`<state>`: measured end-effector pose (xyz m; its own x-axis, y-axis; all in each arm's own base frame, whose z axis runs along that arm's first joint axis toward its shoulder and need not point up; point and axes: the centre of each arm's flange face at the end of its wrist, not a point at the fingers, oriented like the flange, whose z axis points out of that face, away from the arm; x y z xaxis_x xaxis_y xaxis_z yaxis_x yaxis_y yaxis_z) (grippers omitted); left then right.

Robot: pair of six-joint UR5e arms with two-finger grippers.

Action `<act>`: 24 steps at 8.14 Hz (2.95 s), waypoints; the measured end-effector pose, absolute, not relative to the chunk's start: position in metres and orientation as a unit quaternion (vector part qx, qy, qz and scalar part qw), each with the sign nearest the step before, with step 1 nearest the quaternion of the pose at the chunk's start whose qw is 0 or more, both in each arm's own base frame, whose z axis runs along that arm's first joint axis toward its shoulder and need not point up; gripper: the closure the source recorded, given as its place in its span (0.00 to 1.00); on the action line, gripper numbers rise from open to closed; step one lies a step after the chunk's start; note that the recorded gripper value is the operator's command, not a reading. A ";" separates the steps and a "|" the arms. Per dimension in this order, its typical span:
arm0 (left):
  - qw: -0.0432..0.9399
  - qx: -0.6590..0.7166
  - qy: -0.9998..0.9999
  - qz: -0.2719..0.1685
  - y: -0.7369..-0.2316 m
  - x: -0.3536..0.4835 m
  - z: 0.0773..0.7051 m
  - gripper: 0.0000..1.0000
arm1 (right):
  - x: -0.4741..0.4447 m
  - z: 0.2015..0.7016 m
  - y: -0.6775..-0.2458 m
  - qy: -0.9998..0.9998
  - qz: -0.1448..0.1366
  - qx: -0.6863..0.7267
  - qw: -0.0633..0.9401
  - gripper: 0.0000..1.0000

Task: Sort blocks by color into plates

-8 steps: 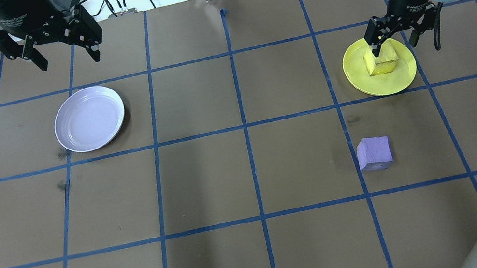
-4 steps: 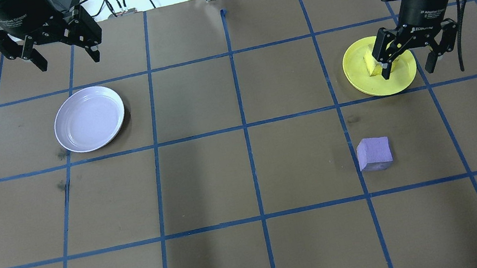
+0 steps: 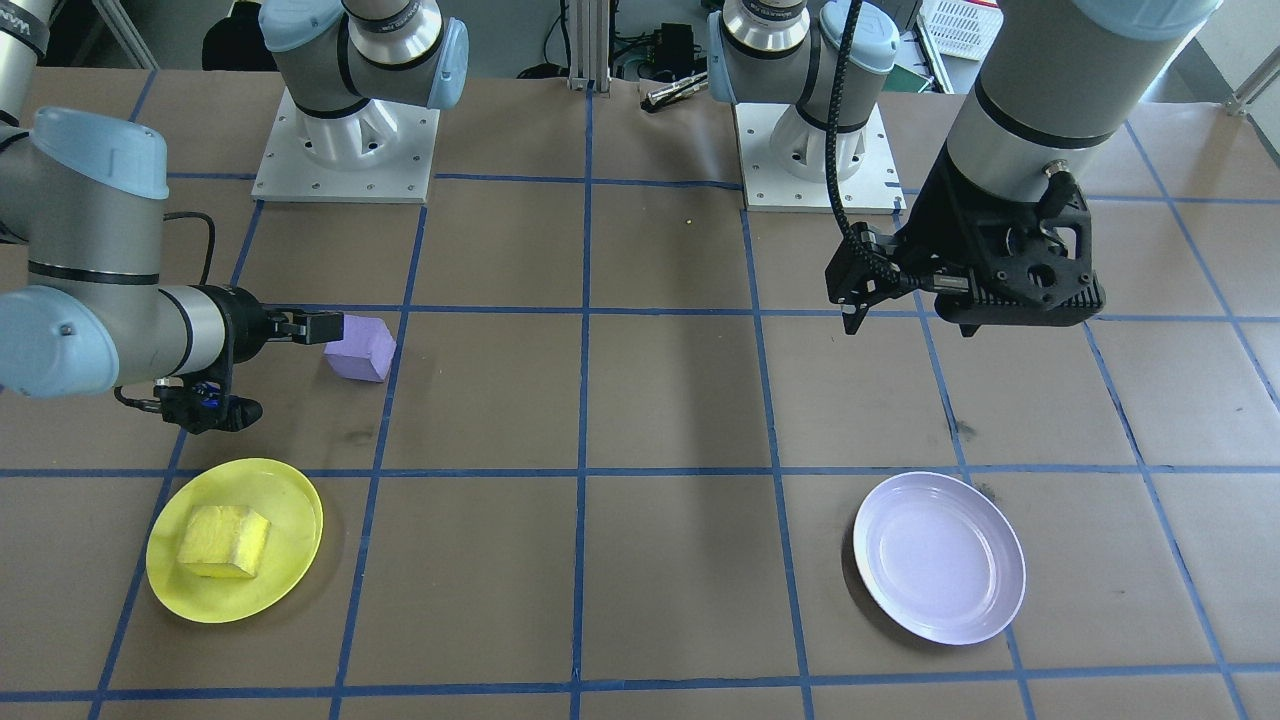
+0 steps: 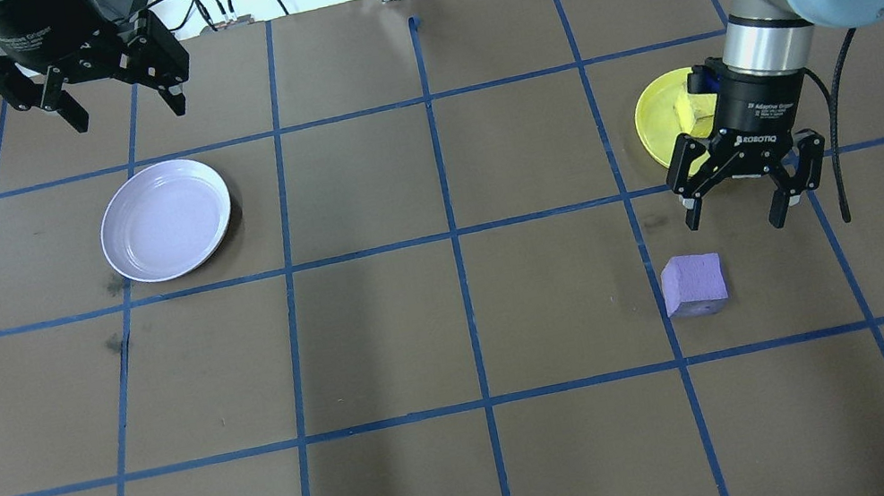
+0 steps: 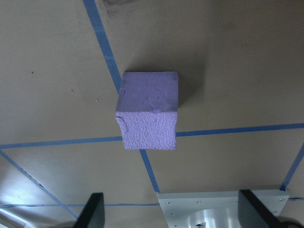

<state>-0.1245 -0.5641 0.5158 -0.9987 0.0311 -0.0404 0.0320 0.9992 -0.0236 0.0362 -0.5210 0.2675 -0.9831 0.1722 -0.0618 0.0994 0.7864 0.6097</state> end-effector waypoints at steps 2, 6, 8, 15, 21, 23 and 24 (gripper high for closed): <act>0.020 0.015 1.000 -0.012 -0.564 -0.124 0.516 0.00 | 0.040 0.245 -0.509 0.940 0.327 0.078 0.058 0.00; 0.021 0.015 1.000 -0.010 -0.565 -0.124 0.514 0.00 | 0.043 0.207 -0.511 0.940 0.326 0.085 0.053 0.00; 0.021 0.015 1.000 -0.011 -0.565 -0.123 0.514 0.00 | 0.060 0.198 -0.513 0.941 0.325 0.085 0.042 0.00; 0.024 0.023 0.999 -0.007 -0.562 -0.120 0.511 0.00 | 0.076 0.170 -0.511 0.939 0.336 0.074 0.022 0.85; 0.023 0.024 0.999 -0.011 -0.560 -0.119 0.515 0.00 | 0.077 0.194 -0.523 0.946 0.306 0.104 0.021 1.00; 0.022 0.020 1.000 -0.008 -0.562 -0.120 0.512 0.00 | 0.085 0.231 -0.535 0.951 0.273 0.136 0.051 1.00; 0.022 0.019 1.000 -0.009 -0.561 -0.120 0.513 0.00 | 0.102 0.245 -0.540 0.947 0.264 0.166 0.076 1.00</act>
<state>-0.1197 -0.5614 0.5128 -0.9982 0.0381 -0.0453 0.0389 0.9991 -0.0168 0.1021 -0.5403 0.2446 -0.9333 0.3547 -0.0556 0.2748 0.8054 0.5252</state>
